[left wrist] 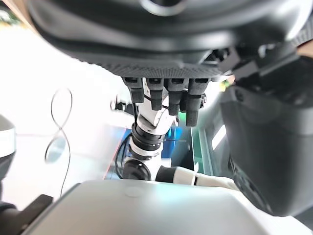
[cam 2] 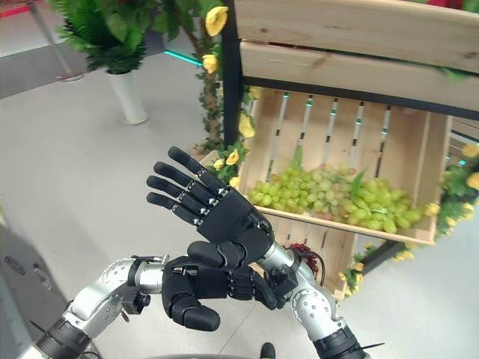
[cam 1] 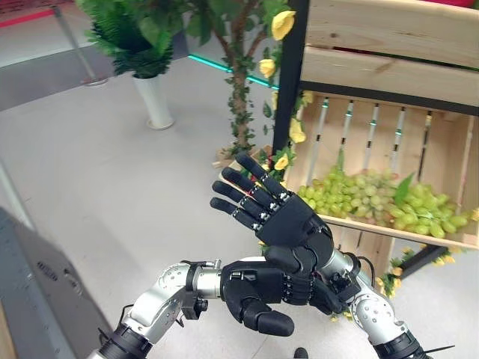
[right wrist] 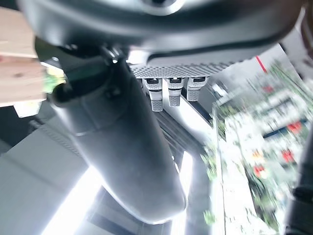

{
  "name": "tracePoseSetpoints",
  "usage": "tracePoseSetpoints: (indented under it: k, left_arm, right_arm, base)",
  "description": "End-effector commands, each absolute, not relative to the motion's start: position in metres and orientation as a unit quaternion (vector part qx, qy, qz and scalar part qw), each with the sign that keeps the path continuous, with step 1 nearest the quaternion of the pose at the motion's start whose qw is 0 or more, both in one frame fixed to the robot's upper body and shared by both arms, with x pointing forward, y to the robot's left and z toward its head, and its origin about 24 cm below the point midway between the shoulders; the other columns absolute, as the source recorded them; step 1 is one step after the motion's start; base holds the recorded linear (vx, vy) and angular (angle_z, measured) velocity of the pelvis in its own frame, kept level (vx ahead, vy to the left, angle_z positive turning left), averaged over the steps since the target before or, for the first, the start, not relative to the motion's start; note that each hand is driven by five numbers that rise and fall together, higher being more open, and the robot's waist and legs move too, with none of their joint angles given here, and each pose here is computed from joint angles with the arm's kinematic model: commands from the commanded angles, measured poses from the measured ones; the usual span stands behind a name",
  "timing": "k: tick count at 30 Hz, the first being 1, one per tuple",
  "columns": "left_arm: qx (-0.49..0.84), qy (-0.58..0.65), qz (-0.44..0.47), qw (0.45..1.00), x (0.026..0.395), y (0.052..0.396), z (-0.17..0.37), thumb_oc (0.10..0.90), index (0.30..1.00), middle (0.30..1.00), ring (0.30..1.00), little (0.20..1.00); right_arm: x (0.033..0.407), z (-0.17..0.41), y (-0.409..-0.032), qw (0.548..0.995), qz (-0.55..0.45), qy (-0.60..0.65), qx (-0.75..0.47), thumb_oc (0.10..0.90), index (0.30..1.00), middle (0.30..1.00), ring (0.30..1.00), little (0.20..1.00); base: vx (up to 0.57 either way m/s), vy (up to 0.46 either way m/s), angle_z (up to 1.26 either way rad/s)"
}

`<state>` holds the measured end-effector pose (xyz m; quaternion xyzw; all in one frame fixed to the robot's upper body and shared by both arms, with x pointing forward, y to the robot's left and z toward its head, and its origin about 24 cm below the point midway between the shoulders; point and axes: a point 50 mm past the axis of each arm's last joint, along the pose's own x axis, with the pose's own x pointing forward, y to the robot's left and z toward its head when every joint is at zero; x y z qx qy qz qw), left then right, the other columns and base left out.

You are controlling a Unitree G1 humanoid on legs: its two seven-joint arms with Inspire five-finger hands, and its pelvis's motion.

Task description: Pick up the fruits from the basket on one side to the basket on the other side

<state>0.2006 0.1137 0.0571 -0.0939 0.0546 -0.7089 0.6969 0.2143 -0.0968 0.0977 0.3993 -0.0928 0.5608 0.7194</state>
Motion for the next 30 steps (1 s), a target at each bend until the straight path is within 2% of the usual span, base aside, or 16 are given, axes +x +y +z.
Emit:
tracePoseSetpoints:
  k: [1,5,6,8,9,10,13,14,16,20,24,30]
  left_arm:
    - [-0.081,-0.041,-0.723,0.685,0.22,0.099,0.09,0.8,0.9,0.9,0.9,0.9]
    - [-0.068,-0.024,-0.702,0.709,0.221,0.111,0.087,0.8,0.9,0.9,0.9,0.9]
    - [-0.06,-0.01,-0.685,0.726,0.222,0.115,0.083,0.8,0.9,0.9,0.9,0.9]
    - [-0.056,0.011,-0.646,0.761,0.228,0.119,0.075,0.8,0.9,0.9,0.9,0.9]
    - [-0.056,0.011,-0.646,0.761,0.228,0.119,0.075,0.8,0.9,0.9,0.9,0.9]
    - [-0.017,0.041,-0.596,0.801,0.236,0.135,0.059,0.8,0.9,0.9,0.9,0.9]
    - [0.014,0.103,-0.502,0.858,0.237,0.154,0.034,0.8,0.9,0.9,0.9,0.9]
    - [0.032,0.111,-0.491,0.863,0.236,0.158,0.029,0.8,0.9,0.9,0.9,0.9]
    - [0.112,0.155,-0.418,0.888,0.231,0.173,0.008,0.8,0.9,0.9,0.9,0.9]
    - [0.166,0.166,-0.345,0.909,0.231,0.187,0.002,0.8,0.9,0.9,0.9,0.9]
    - [0.182,0.205,-0.325,0.905,0.226,0.192,-0.011,0.8,0.9,0.9,0.9,0.9]
    - [0.192,0.275,-0.3,0.893,0.211,0.195,-0.043,0.8,0.9,0.9,0.9,0.9]
  right_arm:
    - [0.213,0.125,-0.095,0.686,0.613,-0.145,0.363,0.8,0.9,0.9,0.9,0.9]
    - [0.216,0.099,-0.105,0.739,0.592,-0.06,0.315,0.8,0.9,0.9,0.9,0.9]
    - [0.219,0.088,-0.112,0.769,0.572,-0.028,0.285,0.8,0.9,0.9,0.9,0.9]
    - [0.222,0.078,-0.116,0.79,0.555,0.012,0.261,0.8,0.9,0.9,0.9,0.9]
    - [0.222,0.078,-0.116,0.79,0.555,0.012,0.261,0.8,0.9,0.9,0.9,0.9]
    - [0.226,0.059,-0.126,0.821,0.519,0.053,0.233,0.8,0.9,0.9,0.9,0.9]
    - [0.229,0.024,-0.139,0.873,0.425,0.113,0.21,0.8,0.9,0.9,0.9,0.9]
    - [0.228,0.017,-0.142,0.88,0.409,0.123,0.207,0.8,0.9,0.9,0.9,0.9]
    - [0.224,-0.009,-0.152,0.907,0.317,0.174,0.218,0.8,0.9,0.9,0.9,0.9]
    - [0.217,-0.028,-0.164,0.927,0.255,0.211,0.176,0.8,0.9,0.9,0.9,0.9]
    - [0.2,-0.047,-0.178,0.935,0.191,0.244,0.174,0.8,0.9,0.9,0.9,0.9]
    - [0.196,-0.057,-0.168,0.933,0.177,0.261,0.171,0.8,0.9,0.9,0.9,0.9]
  base:
    - [-0.1,-0.278,0.82]
    - [-0.11,-0.346,0.42]
    - [-0.13,-0.323,0.34]
    - [-0.12,-0.23,0.52]
    - [-0.19,-0.22,0.56]
    - [-0.16,-0.194,0.41]
    - [-0.09,-0.14,0.79]
    - [-0.03,-0.026,0.83]
    - [-0.04,0.037,0.59]
    - [-0.03,0.13,0.79]
    - [0.01,0.239,0.89]
    - [0.11,0.32,0.87]
